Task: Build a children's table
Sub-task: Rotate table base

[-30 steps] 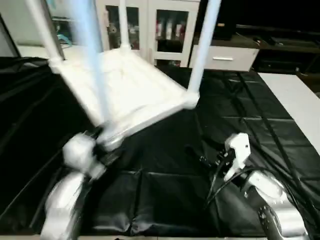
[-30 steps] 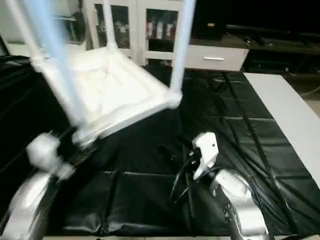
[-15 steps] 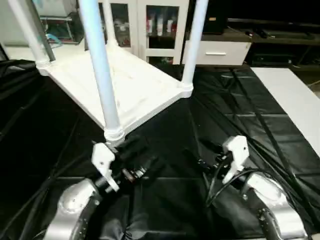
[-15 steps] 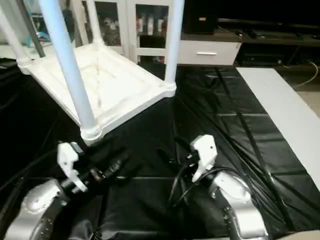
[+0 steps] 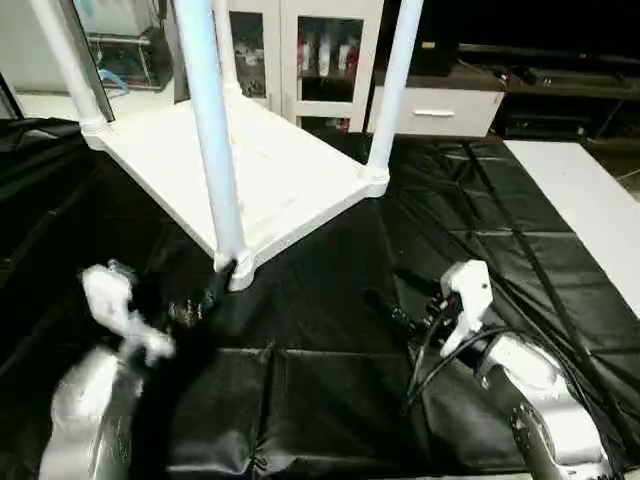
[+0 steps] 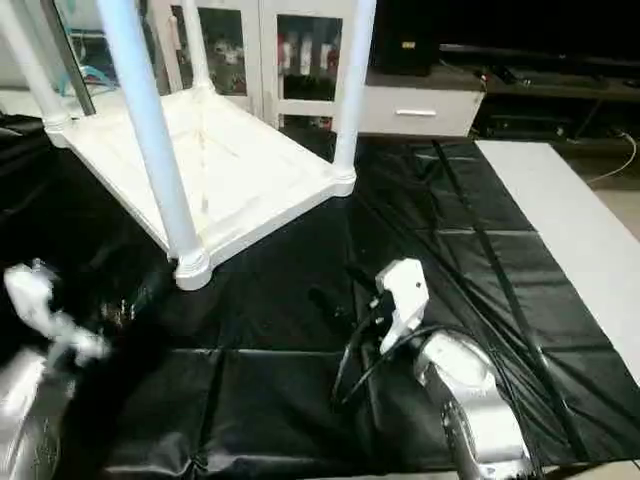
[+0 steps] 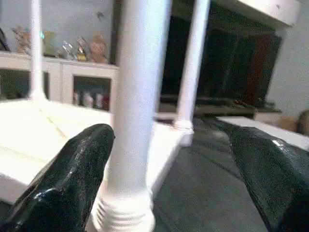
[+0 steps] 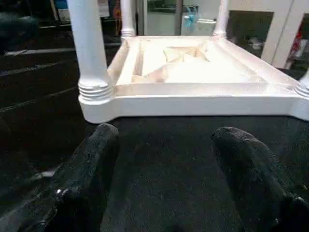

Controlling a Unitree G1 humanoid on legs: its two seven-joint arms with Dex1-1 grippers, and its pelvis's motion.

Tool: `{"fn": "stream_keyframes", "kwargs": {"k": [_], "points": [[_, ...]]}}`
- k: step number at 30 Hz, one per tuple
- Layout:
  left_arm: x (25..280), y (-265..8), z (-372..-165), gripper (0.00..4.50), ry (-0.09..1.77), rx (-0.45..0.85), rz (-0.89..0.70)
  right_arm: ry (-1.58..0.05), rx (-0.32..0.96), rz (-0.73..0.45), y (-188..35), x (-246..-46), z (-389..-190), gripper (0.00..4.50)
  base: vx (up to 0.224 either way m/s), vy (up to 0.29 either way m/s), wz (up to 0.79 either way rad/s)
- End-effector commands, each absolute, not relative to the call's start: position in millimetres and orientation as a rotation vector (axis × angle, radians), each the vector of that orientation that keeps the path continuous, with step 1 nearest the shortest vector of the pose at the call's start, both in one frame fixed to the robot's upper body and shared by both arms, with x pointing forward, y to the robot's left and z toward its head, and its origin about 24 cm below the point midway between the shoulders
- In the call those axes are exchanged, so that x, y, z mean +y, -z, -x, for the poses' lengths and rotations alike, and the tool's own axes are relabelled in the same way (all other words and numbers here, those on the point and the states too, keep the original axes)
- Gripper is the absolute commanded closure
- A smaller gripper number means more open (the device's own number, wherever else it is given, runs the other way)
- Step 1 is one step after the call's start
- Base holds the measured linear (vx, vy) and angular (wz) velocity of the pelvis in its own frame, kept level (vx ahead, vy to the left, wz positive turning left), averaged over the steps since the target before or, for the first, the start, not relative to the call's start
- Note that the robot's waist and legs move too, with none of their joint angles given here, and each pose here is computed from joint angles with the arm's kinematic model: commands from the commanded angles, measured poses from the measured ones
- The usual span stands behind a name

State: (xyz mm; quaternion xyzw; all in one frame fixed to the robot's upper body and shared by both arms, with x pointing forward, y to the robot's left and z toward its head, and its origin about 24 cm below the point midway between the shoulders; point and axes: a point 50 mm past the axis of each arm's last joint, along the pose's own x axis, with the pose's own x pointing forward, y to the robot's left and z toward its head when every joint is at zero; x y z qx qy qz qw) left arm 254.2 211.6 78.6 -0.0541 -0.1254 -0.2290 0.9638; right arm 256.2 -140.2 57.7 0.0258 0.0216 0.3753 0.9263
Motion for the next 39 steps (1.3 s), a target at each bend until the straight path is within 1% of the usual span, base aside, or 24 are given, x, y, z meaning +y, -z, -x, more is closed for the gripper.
{"fn": "stream_keyframes", "kwargs": {"k": [1,2,4,6,8,9,11,12,13,14,18,19,21,23,24,26,28,29,34,37,39], "points": [[210.8,-81.1,-265.9,0.07,0.490,-0.240,0.120,-0.775,0.048,-0.050,-58.4,-138.5,-259.9,1.13,0.000,0.000,0.00],[209.6,-81.8,-269.8,0.07,0.504,-0.234,0.122,-0.778,0.047,-0.050,-58.8,-137.8,-260.5,1.13,0.000,0.000,0.00],[206.8,-81.0,-285.7,0.07,0.541,-0.205,0.109,-0.782,0.042,-0.047,-59.8,-135.6,-262.5,1.13,0.000,0.000,0.00],[206.9,-80.5,-292.6,0.07,0.543,-0.195,0.095,-0.782,0.040,-0.047,-60.5,-134.7,-263.5,1.13,0.000,0.000,0.00],[212.7,-82.9,-313.5,0.07,0.513,-0.177,0.093,-0.782,0.026,-0.049,-62.8,-132.8,-265.6,1.13,0.000,0.000,0.00],[212.7,-83.0,-313.8,0.07,0.513,-0.177,0.093,-0.782,0.026,-0.049,-62.9,-132.8,-265.6,1.13,0.000,0.000,0.00],[210.2,-86.7,-324.8,0.07,0.555,-0.165,0.102,-0.781,0.023,-0.051,-63.3,-132.0,-266.4,1.13,0.000,0.000,0.00],[209.8,-87.0,-325.5,0.07,0.560,-0.163,0.103,-0.781,0.023,-0.051,-63.3,-131.9,-266.4,1.13,0.000,0.000,0.00],[206.3,-89.5,-329.9,0.07,0.596,-0.156,0.120,-0.782,0.023,-0.051,-62.9,-131.5,-266.5,1.13,0.000,0.000,0.00],[197.8,-94.4,-338.5,0.07,0.667,-0.131,0.145,-0.786,0.025,-0.049,-62.1,-130.5,-266.3,1.13,0.000,0.000,0.00],[185.3,-102.1,-351.2,0.07,0.758,-0.111,0.159,-0.797,0.023,-0.047,-62.3,-128.7,-267.4,1.13,0.000,0.000,0.00],[185.3,-102.1,-351.2,0.07,0.758,-0.111,0.159,-0.797,0.023,-0.047,-62.3,-128.7,-267.4,1.13,0.000,0.000,0.00],[164.0,-106.4,-351.2,0.07,0.945,-0.056,0.174,-0.810,0.023,-0.037,-63.1,-128.7,-268.9,1.13,0.000,0.000,0.00],[143.2,-106.6,-343.6,0.07,1.125,0.003,0.156,-0.807,0.026,-0.019,-62.9,-132.0,-269.6,1.13,0.000,0.000,0.00],[137.3,-106.0,-340.6,0.07,1.173,0.018,0.144,-0.803,0.028,-0.011,-62.7,-133.5,-269.8,1.13,0.000,0.000,0.00],[116.0,-102.0,-331.6,0.07,1.308,0.054,0.086,-0.764,0.039,0.024,-60.9,-142.2,-271.2,1.13,0.000,0.000,0.00],[94.1,-100.9,-325.6,0.07,1.378,0.052,0.063,-0.724,0.046,0.039,-59.5,-150.8,-271.8,1.13,0.000,0.000,0.00],[79.1,-102.4,-322.9,0.07,1.399,0.025,0.062,-0.711,0.047,0.039,-59.5,-154.7,-270.8,1.13,0.000,0.000,0.00],[42.5,-111.1,-321.6,0.07,1.390,-0.066,0.083,-0.683,0.046,0.046,-59.8,-162.9,-269.3,1.13,0.000,0.000,0.00],[30.8,-117.1,-327.3,0.07,1.307,-0.117,0.060,-0.665,0.046,0.055,-60.5,-168.3,-268.8,1.13,0.000,0.000,0.00],[30.7,-117.7,-330.0,0.07,1.282,-0.122,0.040,-0.655,0.047,0.061,-60.7,-171.7,-268.2,1.13,0.000,0.000,0.00]]}}
